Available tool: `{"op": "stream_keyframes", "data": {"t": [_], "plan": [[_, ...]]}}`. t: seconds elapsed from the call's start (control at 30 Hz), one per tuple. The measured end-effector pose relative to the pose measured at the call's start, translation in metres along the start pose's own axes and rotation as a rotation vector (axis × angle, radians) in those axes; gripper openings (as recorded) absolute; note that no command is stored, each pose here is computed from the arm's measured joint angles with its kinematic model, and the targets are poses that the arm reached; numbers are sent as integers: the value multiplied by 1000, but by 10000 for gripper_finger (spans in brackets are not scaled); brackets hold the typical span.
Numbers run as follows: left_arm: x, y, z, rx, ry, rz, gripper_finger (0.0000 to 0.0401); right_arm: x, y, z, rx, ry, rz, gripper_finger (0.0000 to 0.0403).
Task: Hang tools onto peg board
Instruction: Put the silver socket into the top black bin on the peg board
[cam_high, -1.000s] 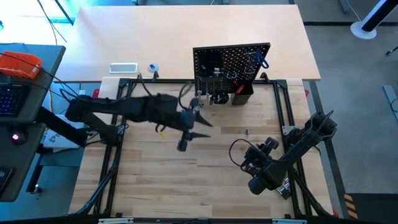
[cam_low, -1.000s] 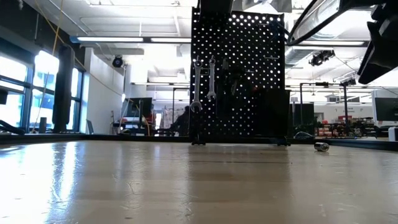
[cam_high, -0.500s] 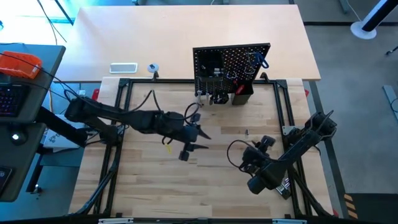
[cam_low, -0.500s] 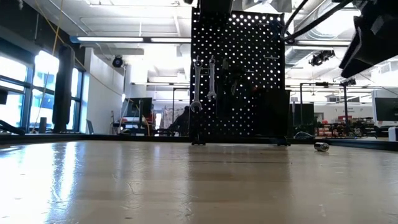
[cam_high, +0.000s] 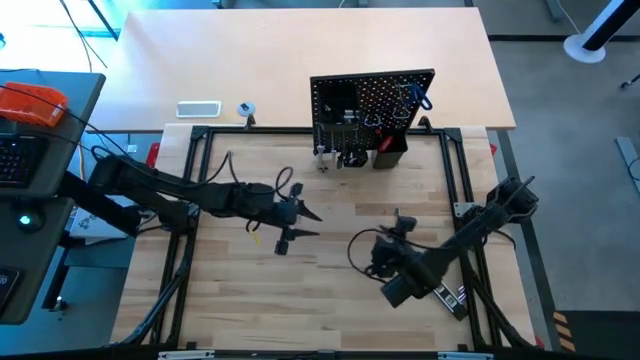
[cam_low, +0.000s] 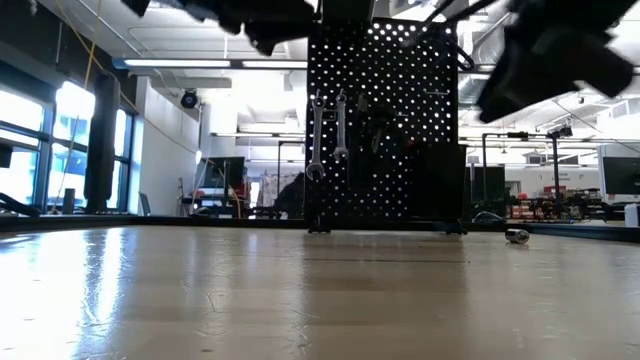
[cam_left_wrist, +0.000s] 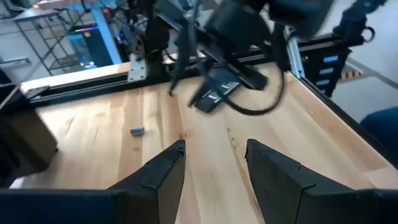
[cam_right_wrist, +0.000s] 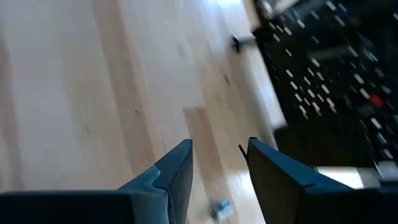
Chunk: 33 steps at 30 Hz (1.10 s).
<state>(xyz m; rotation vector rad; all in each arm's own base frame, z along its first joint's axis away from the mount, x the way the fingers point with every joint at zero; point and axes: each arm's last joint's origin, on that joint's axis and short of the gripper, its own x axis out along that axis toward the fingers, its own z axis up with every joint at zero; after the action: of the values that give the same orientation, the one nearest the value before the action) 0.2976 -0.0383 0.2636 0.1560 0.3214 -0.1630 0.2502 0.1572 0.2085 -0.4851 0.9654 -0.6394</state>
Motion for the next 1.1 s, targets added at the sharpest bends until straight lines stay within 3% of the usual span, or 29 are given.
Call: {"op": "stream_keyframes", "data": {"t": [0.17,0.37,0.5,0.63,0.83,1.1], "plan": [[-9,3,-16,-33,-19,20,163,23,5,32,-72,-64,157,146],[-9,3,-23,-49,0,22,163,55,-4,68,-156,-142,502,146],[-9,3,-25,-60,22,19,163,82,-22,70,-193,-77,681,146],[-9,2,-29,-62,64,14,163,111,-37,56,-189,19,812,146],[-9,2,-33,-69,104,10,163,132,-43,12,-140,98,835,146],[-10,10,-34,-62,110,37,163,96,-74,-33,10,7,719,146]]}}
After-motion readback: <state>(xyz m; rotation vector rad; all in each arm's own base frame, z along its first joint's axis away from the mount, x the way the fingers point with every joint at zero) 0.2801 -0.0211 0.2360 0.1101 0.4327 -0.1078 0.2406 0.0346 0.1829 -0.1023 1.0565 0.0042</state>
